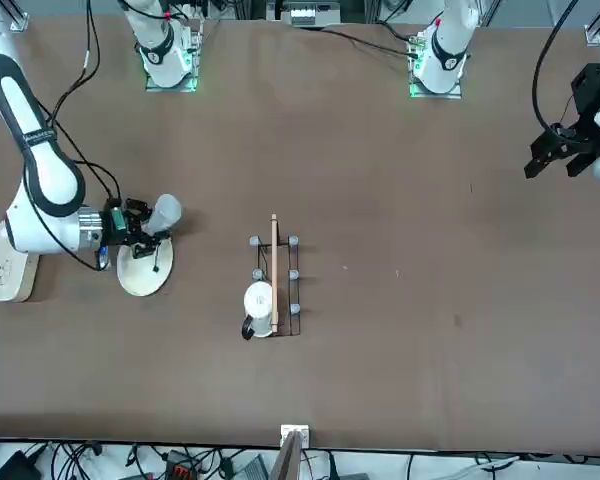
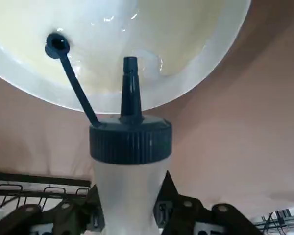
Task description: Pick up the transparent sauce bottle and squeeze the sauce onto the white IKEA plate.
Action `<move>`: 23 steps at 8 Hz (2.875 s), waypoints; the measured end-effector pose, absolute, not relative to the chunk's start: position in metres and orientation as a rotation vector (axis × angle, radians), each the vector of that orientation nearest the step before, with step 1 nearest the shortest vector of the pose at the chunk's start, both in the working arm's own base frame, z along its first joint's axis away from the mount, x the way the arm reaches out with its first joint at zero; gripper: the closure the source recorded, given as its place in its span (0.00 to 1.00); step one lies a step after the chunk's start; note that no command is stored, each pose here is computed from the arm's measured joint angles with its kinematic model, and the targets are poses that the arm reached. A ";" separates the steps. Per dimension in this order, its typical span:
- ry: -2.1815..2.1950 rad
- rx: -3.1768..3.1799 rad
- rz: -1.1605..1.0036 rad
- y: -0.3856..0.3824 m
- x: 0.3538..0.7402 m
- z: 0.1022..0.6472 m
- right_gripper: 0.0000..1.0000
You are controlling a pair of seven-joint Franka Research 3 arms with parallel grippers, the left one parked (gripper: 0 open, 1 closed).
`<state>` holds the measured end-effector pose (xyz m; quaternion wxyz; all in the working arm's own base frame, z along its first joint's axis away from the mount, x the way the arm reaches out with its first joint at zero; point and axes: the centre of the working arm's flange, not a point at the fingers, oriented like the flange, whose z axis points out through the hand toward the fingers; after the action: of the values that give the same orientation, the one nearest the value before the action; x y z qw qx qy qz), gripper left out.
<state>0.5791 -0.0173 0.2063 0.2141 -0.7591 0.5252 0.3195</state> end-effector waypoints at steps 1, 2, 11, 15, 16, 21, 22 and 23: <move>1.457 -2.099 0.872 -0.012 0.579 0.206 0.59; 1.454 -2.086 0.860 -0.004 0.579 0.207 0.59; 1.573 -1.984 0.713 0.003 0.608 0.224 0.59; 1.623 -1.981 0.686 -0.028 0.612 0.214 0.59; 1.625 -2.023 0.683 -0.031 0.612 0.215 0.59; 1.717 -2.251 0.661 -0.015 0.635 0.251 0.59; 1.741 -2.307 0.639 -0.005 0.640 0.259 0.59; 1.773 -2.358 0.610 0.008 0.645 0.267 0.59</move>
<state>0.6451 0.0077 0.2670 0.0643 -0.7811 0.5873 0.2022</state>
